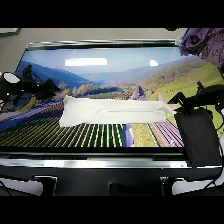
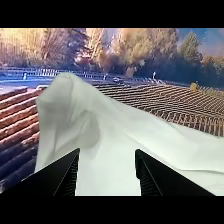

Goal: Fold the clothes and pants, and hang the long-sleeved shirts on hangers.

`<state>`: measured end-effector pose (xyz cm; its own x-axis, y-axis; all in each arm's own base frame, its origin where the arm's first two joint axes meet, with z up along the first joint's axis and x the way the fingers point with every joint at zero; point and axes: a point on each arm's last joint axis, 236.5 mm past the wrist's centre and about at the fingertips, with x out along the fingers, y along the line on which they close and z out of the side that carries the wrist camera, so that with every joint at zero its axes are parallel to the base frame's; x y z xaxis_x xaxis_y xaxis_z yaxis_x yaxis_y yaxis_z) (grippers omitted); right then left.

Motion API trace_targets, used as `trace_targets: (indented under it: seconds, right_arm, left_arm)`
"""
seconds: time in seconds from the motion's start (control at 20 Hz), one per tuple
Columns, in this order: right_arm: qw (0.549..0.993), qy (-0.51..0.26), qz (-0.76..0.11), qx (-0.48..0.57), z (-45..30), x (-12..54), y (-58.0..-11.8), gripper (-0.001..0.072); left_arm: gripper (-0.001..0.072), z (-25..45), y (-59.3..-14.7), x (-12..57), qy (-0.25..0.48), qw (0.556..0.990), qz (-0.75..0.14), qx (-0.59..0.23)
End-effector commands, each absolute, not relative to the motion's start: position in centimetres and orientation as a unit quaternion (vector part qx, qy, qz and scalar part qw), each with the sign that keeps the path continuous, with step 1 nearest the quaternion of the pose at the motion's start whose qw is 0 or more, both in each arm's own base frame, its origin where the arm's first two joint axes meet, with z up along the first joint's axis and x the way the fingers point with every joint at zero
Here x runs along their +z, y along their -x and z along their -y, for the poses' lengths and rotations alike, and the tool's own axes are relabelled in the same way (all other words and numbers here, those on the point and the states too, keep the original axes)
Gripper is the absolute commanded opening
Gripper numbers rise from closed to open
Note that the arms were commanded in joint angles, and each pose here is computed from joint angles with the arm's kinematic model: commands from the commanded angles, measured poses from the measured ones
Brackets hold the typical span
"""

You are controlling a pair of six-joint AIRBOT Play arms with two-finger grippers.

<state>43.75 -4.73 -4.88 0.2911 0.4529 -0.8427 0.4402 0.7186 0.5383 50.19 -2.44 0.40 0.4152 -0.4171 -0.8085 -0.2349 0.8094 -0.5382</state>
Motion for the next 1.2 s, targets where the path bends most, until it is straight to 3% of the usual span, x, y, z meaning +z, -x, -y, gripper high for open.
trace_targets:
  seconds: [0.0, 0.25, 0.3, 0.35, 0.45, 0.5, 0.55, 0.6, 0.95, 1.15]
  right_arm:
    - [0.66, -0.415, -0.622, 0.073, 2.5, -6.5, -42.7, 0.0627]
    - [0.64, -0.408, -0.645, 0.087, -0.7, -10.2, -43.2, 0.063]
    - [0.639, -0.404, -0.649, 0.088, -1.4, -10.7, -43.4, 0.0572]
    - [0.639, -0.401, -0.651, 0.089, -2.0, -11.0, -43.5, 0.0503]
    - [0.642, -0.393, -0.652, 0.095, -3.0, -10.7, -43.6, 0.0157]
    - [0.645, -0.393, -0.648, 0.094, -2.9, -10.2, -43.8, 0.0036]
    - [0.651, -0.393, -0.642, 0.09, -2.6, -9.3, -43.9, 0.0032]
    - [0.66, -0.392, -0.637, 0.076, -2.0, -8.1, -44.0, 0.0031]
    - [0.719, -0.32, -0.617, -0.022, 2.9, 3.2, -43.3, 0.0032]
    - [0.736, -0.286, -0.611, -0.046, 4.4, 8.4, -42.2, 0.0032]
  left_arm:
    - [0.0414, 1.5, -49.7, 1.9, 0.286, 0.795, -0.533, -0.052]
    - [0.0413, 1.6, -49.7, 1.9, 0.293, 0.793, -0.533, -0.048]
    - [0.0413, 1.6, -49.7, 1.9, 0.293, 0.793, -0.533, -0.048]
    - [0.0414, 1.7, -49.7, 2.0, 0.294, 0.793, -0.532, -0.049]
    - [0.0412, 1.9, -49.7, 2.0, 0.296, 0.791, -0.533, -0.049]
    - [0.0368, 2.5, -49.7, 2.0, 0.294, 0.791, -0.534, -0.054]
    - [0.022, 3.4, -49.7, 2.1, 0.295, 0.789, -0.535, -0.062]
    - [0.0014, 5.0, -49.7, 2.2, 0.297, 0.786, -0.537, -0.077]
    - [0.0019, 23.8, -47.4, -1.3, 0.311, 0.723, -0.586, -0.19]
    - [0.0019, 36.2, -44.7, -2.0, 0.359, 0.691, -0.577, -0.247]
